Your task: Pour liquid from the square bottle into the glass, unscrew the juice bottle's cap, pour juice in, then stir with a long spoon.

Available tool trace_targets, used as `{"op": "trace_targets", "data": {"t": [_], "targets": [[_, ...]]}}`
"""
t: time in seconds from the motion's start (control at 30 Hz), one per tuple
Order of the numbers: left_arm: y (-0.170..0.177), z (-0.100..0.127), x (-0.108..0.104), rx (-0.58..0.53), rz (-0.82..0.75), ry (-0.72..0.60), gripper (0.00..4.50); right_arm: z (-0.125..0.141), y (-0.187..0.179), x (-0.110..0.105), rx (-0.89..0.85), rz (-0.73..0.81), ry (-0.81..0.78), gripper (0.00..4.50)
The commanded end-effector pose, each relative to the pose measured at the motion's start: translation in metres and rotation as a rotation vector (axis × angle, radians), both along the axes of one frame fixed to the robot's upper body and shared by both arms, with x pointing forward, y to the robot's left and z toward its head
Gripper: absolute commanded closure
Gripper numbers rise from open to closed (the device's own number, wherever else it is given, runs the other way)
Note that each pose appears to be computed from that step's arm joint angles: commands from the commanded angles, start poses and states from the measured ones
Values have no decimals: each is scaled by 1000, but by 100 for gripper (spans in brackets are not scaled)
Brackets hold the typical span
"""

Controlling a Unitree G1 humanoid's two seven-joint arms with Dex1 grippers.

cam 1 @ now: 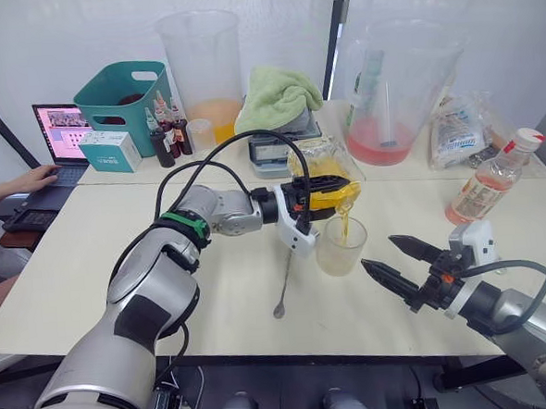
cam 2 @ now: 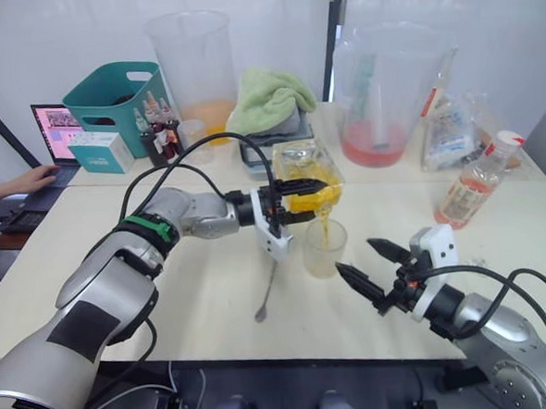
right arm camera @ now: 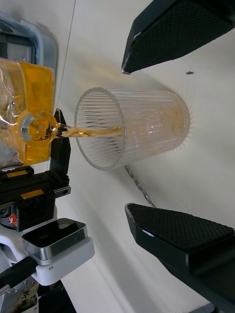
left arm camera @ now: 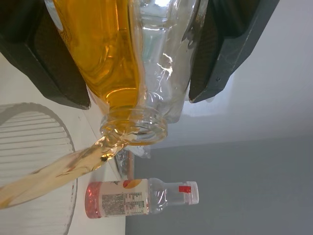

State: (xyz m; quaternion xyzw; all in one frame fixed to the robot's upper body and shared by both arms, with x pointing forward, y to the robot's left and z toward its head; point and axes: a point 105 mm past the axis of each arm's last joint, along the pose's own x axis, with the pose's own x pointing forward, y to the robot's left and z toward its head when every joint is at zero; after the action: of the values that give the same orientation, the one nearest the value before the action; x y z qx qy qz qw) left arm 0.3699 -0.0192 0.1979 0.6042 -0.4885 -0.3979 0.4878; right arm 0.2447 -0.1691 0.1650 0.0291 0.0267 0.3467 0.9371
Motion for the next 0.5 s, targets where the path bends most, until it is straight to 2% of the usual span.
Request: {"op": "trace_targets", "data": {"t": [0.03, 0.5], "targets": [[-8, 39, -3, -113, -36, -79, 173, 14, 1, -4, 11, 5, -57, 0], [-6, 40, 1, -205, 2, 139, 173, 11, -1, -3, 9, -9, -53, 0]]}}
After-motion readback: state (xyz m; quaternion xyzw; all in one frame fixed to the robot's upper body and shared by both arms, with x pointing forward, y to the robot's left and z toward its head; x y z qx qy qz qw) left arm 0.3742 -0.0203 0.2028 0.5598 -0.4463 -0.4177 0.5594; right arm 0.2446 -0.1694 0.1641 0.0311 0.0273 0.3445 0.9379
